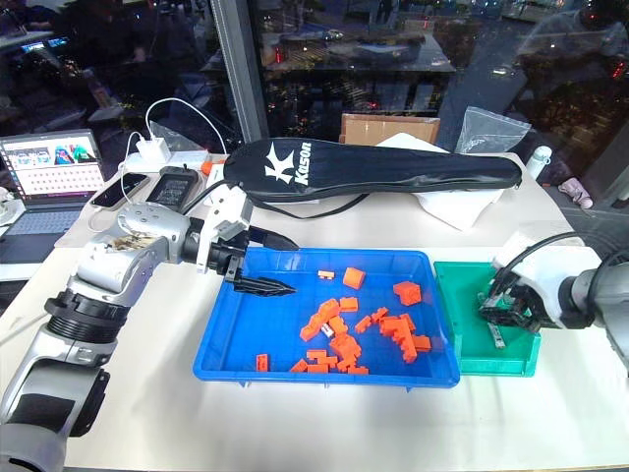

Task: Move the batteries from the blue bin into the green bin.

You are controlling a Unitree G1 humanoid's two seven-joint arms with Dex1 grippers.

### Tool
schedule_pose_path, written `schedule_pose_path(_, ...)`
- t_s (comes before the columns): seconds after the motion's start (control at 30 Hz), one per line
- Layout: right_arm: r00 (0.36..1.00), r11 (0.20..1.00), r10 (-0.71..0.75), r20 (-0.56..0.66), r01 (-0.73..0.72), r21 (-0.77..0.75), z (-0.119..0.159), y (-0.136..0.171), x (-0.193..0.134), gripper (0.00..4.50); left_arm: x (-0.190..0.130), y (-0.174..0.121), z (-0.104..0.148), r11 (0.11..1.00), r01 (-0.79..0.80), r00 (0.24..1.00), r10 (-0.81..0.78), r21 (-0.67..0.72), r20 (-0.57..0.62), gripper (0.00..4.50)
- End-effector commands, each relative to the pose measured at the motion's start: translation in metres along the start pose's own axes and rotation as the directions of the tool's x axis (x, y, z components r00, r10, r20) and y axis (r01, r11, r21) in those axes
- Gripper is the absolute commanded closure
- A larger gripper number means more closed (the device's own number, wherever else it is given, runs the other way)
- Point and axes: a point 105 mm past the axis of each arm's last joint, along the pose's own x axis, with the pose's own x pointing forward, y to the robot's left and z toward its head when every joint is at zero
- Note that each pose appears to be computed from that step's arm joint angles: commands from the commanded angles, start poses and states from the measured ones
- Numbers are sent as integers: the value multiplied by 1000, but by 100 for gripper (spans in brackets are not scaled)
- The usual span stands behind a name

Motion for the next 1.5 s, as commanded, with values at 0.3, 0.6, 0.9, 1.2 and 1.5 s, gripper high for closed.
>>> schedule_pose_path(0.3, 929, 970, 117, 352, -30, -243, 108, 22, -13, 7, -16, -6, 4, 999, -34, 999, 35, 18, -30, 0)
schedule_pose_path(0.6, 857, 845, 387, 339, -182, -504, 137, 80, 47, 7, -17, -7, 3, 998, -56, 998, 57, 23, -38, 0)
schedule_pose_path(0.9, 827, 703, 508, 241, -237, -671, 156, 91, 76, 7, -22, -14, -2, 996, -94, 994, 94, 5, -48, 0)
schedule_pose_path(1.2, 781, 626, 595, 191, -302, -719, 166, 107, 94, 58, -27, -16, -4, 992, -126, 991, 125, -6, -57, 0)
schedule_pose_path(1.5, 772, 660, 595, 222, -312, -684, 165, 103, 87, 353, -24, -16, -4, 992, -126, 991, 126, -7, -53, 0)
